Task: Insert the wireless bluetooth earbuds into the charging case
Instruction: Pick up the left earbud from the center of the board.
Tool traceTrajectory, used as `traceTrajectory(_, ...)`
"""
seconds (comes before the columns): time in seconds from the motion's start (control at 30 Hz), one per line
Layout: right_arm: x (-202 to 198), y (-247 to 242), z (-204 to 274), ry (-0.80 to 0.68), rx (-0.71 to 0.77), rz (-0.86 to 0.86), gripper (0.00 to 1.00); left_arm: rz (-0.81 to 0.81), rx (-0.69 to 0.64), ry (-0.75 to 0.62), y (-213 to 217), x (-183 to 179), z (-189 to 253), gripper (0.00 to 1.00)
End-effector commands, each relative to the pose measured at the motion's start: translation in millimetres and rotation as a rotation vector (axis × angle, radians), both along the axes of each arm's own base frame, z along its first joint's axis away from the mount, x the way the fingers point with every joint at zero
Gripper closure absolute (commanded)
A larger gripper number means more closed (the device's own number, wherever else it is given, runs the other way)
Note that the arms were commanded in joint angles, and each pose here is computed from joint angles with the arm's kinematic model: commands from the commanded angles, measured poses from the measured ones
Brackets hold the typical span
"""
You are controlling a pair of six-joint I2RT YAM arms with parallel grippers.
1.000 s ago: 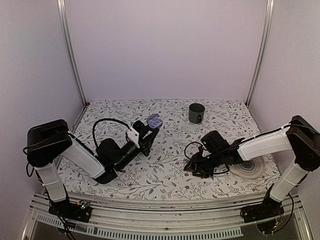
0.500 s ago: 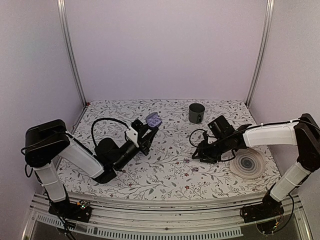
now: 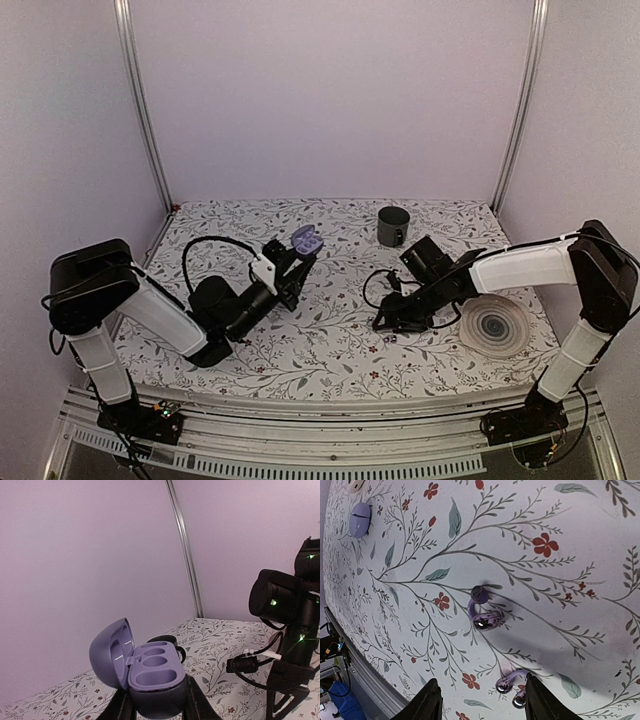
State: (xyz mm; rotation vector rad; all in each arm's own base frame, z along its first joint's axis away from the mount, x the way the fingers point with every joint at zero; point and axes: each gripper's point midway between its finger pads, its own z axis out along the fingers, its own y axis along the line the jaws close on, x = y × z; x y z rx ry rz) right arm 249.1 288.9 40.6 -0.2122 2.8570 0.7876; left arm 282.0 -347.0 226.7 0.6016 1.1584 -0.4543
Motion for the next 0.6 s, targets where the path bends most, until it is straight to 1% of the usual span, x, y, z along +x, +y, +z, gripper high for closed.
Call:
traceTrajectory(0.0,-19.4,7.0,-10.2,0.044,-0.01,0.026,0.42,0.012,-0.258,-0.18,34.1,-17.7,73.7,1.0)
traceTrajectory(0.17,-32.8,-0.9,-11.7,0.084,-0.064,-0.01,0.42,0.01,-0.257,-0.18,35.2,-19.0,73.8,1.0)
traceTrajectory(0.3,-41.1,-2.4,-6.5,0.094,-0.074,-0.031,0.42,0.005,-0.263,-0.174,35.8,-19.3,73.6,1.0)
traceTrajectory(0.5,-45.3,-10.1,2.4,0.086,-0.092,-0.073,0.42,-0.003,-0.265,-0.171,35.0,-19.9,73.1,1.0)
traceTrajectory(0.57,-43.2,-15.3,5.1,0.07,-0.097,-0.098,0.44,-0.005,-0.263,-0.172,34.1,-19.8,72.8,1.0)
